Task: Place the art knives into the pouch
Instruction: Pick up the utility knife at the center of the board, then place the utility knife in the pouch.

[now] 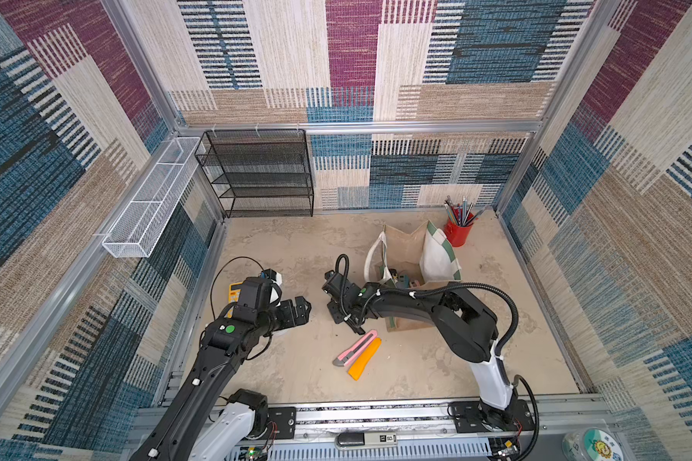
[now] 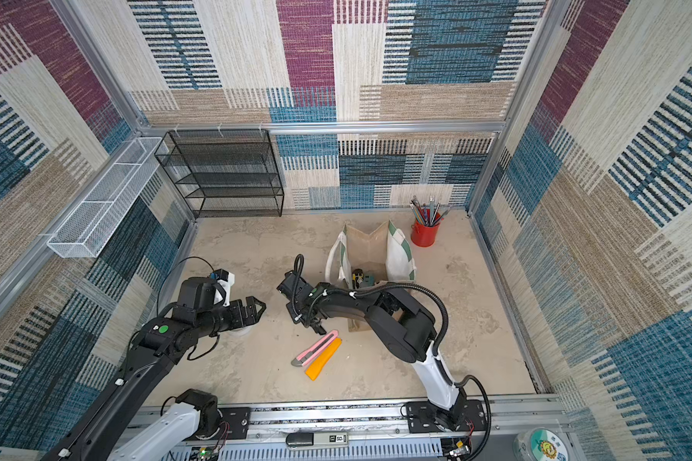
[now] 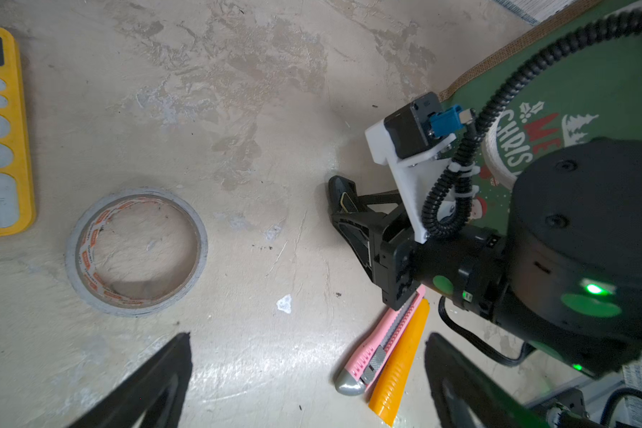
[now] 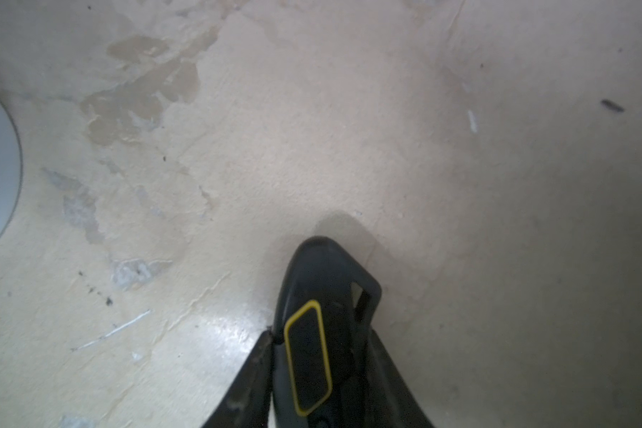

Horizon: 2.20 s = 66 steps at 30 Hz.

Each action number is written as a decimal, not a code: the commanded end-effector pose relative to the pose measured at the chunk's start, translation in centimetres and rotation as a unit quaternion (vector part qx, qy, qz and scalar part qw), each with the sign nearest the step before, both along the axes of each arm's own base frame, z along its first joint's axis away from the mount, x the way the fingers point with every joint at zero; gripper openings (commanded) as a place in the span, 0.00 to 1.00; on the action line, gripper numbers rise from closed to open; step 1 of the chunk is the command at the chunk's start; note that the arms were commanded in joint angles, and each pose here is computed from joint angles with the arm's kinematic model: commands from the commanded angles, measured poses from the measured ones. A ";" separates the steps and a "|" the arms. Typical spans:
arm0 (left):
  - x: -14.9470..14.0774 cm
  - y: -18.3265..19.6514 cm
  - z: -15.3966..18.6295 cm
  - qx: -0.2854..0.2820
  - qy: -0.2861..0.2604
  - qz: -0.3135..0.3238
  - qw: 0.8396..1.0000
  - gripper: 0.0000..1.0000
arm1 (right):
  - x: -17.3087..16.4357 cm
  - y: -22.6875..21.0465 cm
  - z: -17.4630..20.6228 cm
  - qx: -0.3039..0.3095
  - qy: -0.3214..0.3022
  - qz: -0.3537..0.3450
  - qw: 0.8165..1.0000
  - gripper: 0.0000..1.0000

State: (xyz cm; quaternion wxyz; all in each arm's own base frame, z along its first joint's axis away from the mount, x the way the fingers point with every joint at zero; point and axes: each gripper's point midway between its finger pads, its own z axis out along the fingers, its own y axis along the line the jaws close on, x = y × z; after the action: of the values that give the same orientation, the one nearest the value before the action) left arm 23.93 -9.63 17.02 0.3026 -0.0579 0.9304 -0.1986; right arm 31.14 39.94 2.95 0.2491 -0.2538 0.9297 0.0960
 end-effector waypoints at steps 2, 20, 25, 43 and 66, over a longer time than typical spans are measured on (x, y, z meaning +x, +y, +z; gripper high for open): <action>0.1 -0.3 0.2 -0.005 -0.003 -0.007 1.000 0.99 | 0.2 -0.4 -0.3 -0.013 -0.007 -0.002 1.000 0.31; 0.1 -2.0 1.5 -0.069 -0.017 -0.017 0.997 0.99 | 0.7 1.7 9.2 0.091 -0.055 0.019 0.994 0.20; 0.0 -3.0 2.6 -0.105 -0.029 -0.030 0.994 0.99 | 0.5 1.8 13.4 0.123 -0.074 0.025 0.989 0.20; -0.3 -5.7 5.6 -0.164 -0.055 -0.087 0.981 0.95 | 3.4 -9.7 31.4 0.185 -0.254 -0.071 0.947 0.16; -0.5 -12.0 2.4 -0.065 -0.019 -0.181 0.981 0.96 | 9.1 -19.8 27.8 0.160 -0.247 -0.156 0.943 0.93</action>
State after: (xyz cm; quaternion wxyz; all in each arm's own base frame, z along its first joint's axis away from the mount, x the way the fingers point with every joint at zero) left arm 23.15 -21.81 20.15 0.2710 0.0825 0.9005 -0.3299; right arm 40.25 19.29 29.33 0.5092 -0.0627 0.8502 0.1178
